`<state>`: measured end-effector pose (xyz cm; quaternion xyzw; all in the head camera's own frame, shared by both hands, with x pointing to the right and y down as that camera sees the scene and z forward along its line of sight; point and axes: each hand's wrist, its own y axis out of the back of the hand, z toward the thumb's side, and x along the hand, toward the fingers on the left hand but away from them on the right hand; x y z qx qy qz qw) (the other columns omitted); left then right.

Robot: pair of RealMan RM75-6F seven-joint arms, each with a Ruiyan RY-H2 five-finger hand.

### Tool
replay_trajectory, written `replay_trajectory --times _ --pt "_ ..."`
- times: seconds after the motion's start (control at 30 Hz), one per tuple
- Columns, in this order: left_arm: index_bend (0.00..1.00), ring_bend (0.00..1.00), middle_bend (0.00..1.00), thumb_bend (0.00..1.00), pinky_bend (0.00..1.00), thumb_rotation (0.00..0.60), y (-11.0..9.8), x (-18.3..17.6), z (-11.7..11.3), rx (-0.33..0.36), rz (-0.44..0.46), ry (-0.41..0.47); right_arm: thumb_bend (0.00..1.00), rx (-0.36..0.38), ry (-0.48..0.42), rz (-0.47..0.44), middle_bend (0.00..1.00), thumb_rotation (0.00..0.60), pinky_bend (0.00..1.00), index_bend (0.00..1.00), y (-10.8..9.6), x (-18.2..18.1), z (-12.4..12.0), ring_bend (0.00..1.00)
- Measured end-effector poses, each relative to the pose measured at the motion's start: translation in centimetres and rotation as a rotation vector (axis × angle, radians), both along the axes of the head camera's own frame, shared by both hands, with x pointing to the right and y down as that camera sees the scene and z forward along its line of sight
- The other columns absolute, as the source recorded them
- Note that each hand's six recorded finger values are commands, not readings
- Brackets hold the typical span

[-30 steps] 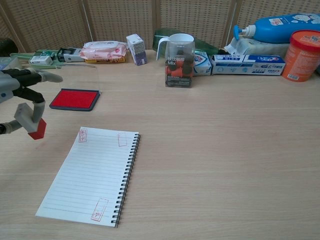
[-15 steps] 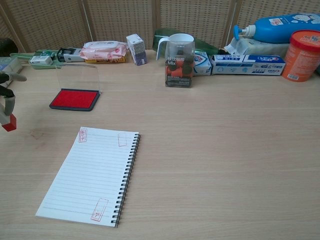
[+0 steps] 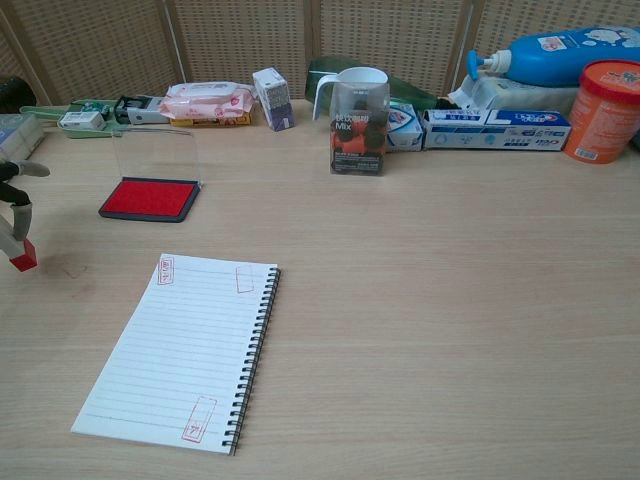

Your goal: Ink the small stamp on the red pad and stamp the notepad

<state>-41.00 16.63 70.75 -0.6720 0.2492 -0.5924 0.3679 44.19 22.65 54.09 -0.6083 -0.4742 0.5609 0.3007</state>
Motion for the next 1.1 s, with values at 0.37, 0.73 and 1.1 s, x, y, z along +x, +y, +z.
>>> replay_trajectory --times 0.37,0.73,1.1 --pt "0.73 0.0 0.0 0.4 0.1 0.6 0.11 0.0 0.32 -0.006 0.001 -0.021 0.0 -0.001 0.0 0.001 0.0 0.397 0.0 0.0 -0.04 -0.08 0.13 0.0" --pt "0.73 0.0 0.0 0.4 0.1 0.6 0.16 0.23 0.63 -0.013 0.002 -0.048 0.0 0.0 -0.003 0.002 0.0 0.399 0.0 0.0 -0.05 -0.12 0.04 0.0" --pt "0.73 0.0 0.0 0.34 0.1 0.6 0.37 0.65 0.95 -0.02 0.003 -0.068 0.0 0.003 -0.005 0.003 0.0 0.401 0.0 0.0 -0.09 -0.12 -0.03 0.0"
